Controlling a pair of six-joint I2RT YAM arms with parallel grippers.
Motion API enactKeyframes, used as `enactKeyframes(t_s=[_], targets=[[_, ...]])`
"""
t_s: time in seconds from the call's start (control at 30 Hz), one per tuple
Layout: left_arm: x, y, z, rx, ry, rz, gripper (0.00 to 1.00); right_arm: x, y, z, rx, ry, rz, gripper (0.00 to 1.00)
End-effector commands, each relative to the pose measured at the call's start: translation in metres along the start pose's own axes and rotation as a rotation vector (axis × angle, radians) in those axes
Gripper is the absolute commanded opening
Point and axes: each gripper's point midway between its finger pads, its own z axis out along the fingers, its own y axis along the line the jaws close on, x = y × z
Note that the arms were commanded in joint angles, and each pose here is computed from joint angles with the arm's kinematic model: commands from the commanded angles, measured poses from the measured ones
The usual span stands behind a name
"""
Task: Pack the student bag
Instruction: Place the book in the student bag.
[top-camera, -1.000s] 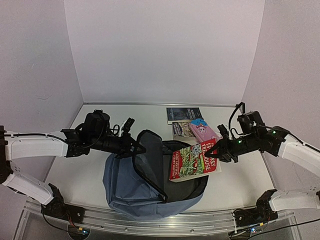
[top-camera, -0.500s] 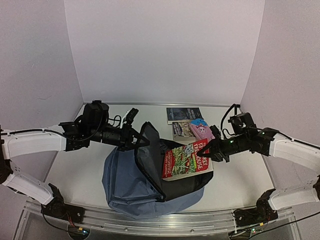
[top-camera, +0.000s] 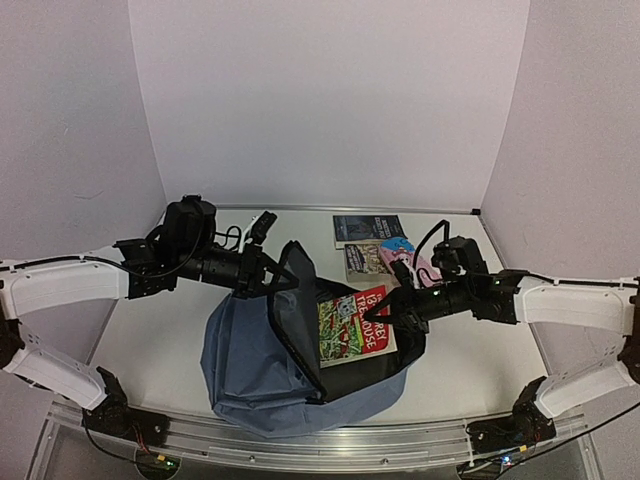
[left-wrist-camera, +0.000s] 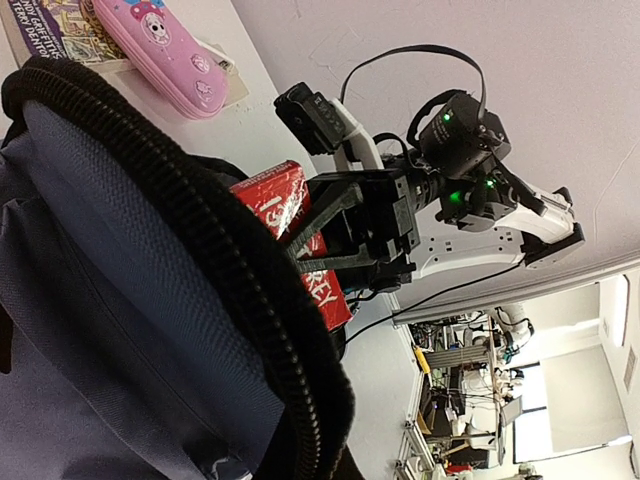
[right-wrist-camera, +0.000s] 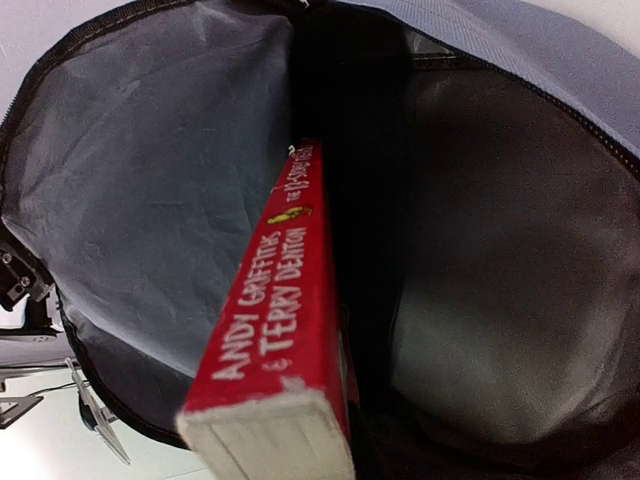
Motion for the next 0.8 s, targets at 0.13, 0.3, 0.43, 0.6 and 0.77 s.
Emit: enactKeyframes(t_s=[0.13,0.3,0.43,0.6,0.77], targets=[[-0.022,-0.050,-0.018,0.111,-0.074,0.132,0.00,-0.012,0.034,0.015,-0.196,-0.024,-0.020,0.00],[-0.023,-0.051,-0.017,0.119,-0.073,0.143,0.00,-0.013,0.033,0.032,-0.217,-0.003,-0.018,0.00],[-0.025,-0.053,-0.015,0.129,-0.069,0.152,0.00,-0.014,0.026,0.042,-0.214,0.001,-0.021,0.00],[-0.031,-0.051,-0.016,0.104,-0.099,0.167,0.00,-0.014,0.013,0.054,-0.190,-0.003,-0.022,0.00],[-0.034,-0.045,-0.014,0.089,-0.125,0.170,0.00,-0.012,0.011,0.070,-0.188,-0.004,-0.048,0.00]])
